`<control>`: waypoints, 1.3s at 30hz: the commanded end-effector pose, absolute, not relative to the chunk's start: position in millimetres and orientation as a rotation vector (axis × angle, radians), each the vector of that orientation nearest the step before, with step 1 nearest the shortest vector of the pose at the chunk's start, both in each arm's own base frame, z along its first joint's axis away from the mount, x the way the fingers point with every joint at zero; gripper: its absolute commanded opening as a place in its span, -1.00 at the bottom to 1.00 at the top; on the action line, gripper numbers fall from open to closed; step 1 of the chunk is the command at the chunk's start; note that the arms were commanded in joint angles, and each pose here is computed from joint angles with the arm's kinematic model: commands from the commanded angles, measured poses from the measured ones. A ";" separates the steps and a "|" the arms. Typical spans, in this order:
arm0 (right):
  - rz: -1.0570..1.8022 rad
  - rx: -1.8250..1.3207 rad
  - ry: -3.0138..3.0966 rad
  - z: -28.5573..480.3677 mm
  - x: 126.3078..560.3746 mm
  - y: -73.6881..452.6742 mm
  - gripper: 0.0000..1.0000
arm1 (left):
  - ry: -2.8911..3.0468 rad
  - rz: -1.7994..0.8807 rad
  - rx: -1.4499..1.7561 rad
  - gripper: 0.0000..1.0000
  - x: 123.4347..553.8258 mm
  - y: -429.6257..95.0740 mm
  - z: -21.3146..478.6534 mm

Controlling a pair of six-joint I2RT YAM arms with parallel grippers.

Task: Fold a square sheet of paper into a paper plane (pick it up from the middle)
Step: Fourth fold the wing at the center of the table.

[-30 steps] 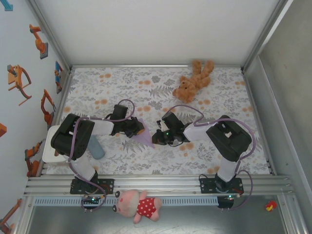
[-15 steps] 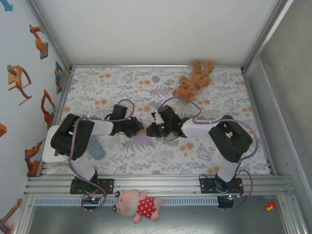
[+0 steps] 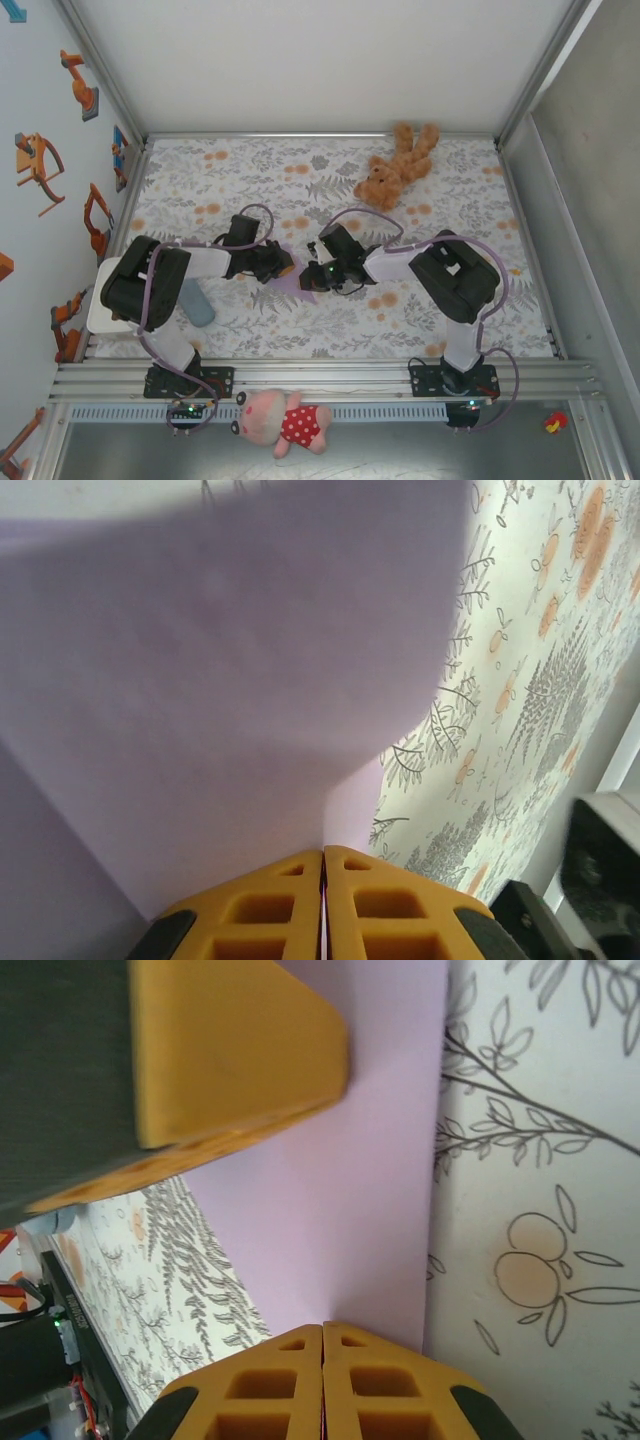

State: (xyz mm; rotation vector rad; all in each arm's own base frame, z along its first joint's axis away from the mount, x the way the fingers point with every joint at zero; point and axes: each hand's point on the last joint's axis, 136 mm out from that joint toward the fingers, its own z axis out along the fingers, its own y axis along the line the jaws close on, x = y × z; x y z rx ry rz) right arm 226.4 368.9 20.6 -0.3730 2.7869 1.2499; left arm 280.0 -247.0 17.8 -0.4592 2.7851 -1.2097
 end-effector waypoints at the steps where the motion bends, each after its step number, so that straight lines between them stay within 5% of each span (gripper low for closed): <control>1: 1.258 -0.424 2.797 16.5 220.8 372.6 -0.85 | 2.773 -1.206 -0.423 -0.83 276.1 -243.1 27.1; 16: 1.189 -0.420 2.849 2.6 217.9 365.6 -0.88 | 2.680 -1.180 -0.347 -0.80 276.8 -245.2 50.9; 39: 0.981 -0.252 2.998 -31.5 206.1 332.7 -0.89 | 2.795 -0.951 -0.477 -0.81 271.9 -223.0 6.9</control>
